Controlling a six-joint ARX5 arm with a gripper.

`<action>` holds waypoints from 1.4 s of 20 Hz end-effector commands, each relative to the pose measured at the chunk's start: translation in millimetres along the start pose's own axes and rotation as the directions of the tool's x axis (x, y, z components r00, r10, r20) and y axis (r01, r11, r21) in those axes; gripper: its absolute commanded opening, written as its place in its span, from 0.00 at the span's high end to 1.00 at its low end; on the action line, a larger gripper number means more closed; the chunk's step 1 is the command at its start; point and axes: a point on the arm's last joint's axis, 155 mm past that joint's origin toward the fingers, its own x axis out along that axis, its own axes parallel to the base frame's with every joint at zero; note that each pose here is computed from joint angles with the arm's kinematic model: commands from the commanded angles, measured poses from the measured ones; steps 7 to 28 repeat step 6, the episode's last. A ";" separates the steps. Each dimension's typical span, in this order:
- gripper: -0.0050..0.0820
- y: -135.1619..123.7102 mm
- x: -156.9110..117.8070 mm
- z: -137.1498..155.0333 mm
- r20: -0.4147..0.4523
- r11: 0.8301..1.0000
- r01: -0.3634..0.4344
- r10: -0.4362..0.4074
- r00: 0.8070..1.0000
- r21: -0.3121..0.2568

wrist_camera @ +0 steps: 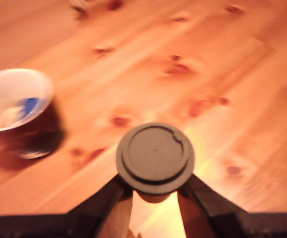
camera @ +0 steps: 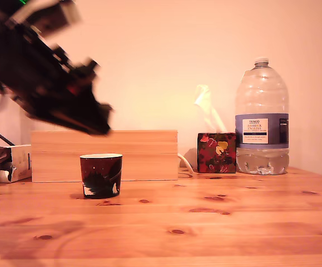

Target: Pick up the coffee capsules from the table one by one and drop them inside the nearest coffee cup

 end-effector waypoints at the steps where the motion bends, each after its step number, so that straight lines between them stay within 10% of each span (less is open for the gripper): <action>1: 0.84 7.5 -8.3 0.8 0.008 1.000 -0.026 0.026 1.000 -0.012; 28: 0.84 17.3 -27.0 13.4 0.056 0.998 -0.053 0.055 0.997 -0.027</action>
